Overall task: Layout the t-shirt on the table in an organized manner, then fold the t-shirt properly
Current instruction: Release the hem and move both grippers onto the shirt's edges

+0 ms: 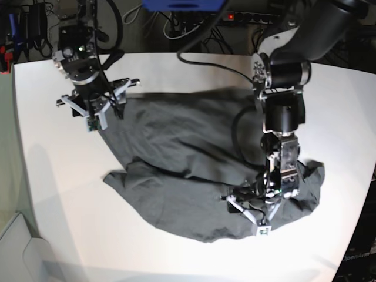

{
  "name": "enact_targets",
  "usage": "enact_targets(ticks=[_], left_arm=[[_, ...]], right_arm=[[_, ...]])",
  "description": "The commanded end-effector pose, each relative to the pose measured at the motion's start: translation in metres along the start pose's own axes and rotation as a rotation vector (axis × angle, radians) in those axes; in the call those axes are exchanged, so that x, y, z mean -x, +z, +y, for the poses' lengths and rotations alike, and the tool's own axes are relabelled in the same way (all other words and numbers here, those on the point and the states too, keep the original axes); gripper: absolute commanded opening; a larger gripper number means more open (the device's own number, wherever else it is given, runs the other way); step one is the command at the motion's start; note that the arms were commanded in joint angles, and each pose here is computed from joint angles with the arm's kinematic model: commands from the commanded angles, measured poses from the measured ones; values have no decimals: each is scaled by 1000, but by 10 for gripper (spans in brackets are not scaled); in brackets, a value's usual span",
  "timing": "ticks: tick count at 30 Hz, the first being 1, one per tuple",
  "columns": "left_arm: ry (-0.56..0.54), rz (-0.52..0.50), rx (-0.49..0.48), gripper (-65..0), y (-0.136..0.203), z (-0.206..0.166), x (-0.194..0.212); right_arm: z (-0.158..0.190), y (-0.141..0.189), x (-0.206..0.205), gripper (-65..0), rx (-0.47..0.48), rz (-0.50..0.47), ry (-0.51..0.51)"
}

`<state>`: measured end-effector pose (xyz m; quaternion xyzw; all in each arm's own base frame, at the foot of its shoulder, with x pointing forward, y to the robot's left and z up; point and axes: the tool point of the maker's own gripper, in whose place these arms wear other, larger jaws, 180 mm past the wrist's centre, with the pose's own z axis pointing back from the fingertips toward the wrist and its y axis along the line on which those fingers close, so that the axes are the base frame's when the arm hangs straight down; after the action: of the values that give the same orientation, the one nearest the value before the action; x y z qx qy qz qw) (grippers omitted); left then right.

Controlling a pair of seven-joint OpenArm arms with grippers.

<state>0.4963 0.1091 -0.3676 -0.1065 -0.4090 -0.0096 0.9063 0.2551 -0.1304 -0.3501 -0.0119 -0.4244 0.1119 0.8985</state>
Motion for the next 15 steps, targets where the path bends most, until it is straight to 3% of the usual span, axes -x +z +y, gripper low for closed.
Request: enact_targets(ticks=[1, 4, 15], left_arm=[[-27, -84, 9, -306, 3, -6, -32], [-53, -98, 17, -313, -5, -9, -24], [-26, -7, -43, -313, -15, 37, 22]], right_arm=[[-2, 2, -7, -331, 10, -32, -4], [0, -4, 0, -331, 5, -9, -21], [-5, -36, 16, -331, 4, 58, -31]])
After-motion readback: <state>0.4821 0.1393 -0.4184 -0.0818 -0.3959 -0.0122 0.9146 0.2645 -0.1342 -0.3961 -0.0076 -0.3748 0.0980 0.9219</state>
